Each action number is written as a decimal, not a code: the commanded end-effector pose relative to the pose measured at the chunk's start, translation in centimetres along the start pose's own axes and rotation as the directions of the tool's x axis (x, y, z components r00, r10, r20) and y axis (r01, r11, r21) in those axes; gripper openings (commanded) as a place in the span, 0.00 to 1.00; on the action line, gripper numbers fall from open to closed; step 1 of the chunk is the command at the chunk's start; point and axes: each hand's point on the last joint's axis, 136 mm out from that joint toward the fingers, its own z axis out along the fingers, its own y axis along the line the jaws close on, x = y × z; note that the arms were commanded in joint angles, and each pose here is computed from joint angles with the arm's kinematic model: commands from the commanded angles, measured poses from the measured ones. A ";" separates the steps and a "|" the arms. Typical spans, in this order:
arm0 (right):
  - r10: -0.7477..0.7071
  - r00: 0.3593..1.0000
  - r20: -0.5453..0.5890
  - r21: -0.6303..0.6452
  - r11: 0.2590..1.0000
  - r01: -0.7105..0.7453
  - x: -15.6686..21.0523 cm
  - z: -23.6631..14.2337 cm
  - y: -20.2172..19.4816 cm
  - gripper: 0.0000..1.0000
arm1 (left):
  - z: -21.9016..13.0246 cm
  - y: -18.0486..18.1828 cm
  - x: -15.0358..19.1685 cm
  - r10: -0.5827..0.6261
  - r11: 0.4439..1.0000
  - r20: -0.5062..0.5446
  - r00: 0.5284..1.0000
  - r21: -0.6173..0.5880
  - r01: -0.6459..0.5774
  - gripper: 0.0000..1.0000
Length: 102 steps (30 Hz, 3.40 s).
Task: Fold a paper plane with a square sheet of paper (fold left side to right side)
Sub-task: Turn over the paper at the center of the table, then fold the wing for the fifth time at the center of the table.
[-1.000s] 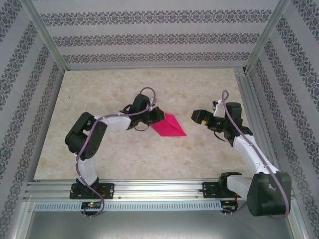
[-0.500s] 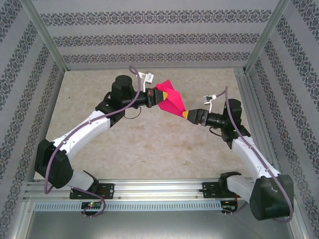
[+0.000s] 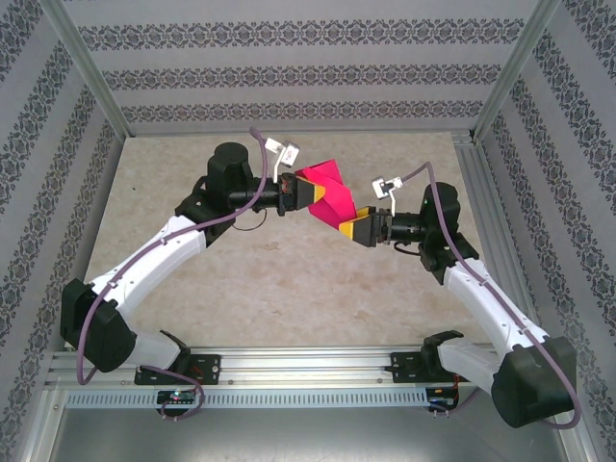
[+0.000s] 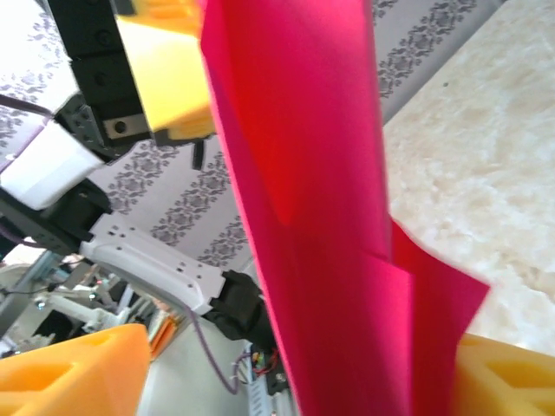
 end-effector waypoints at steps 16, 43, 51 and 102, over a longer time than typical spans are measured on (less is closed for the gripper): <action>-0.032 0.999 -0.035 0.044 0.999 0.033 0.2 0.1 -0.5 0.23 | -1.5 0.6 0.4 0.011 1.000 0.002 1.000 0.011 -0.011 0.05; 0.250 0.721 -0.647 0.694 -0.199 0.692 6.9 -3.5 -13.4 0.01 | -24.6 17.2 9.3 -0.101 0.134 0.478 0.873 -0.863 0.488 0.69; 0.340 0.502 -0.795 0.404 -0.321 0.857 9.9 2.0 -16.9 0.00 | -25.7 17.3 9.8 -0.097 0.098 0.488 0.867 -0.863 0.496 0.73; 0.275 0.956 0.106 0.642 0.715 -0.277 7.4 -5.2 -15.3 0.98 | 4.2 21.8 17.2 -0.575 0.666 0.047 0.817 -0.554 0.500 0.53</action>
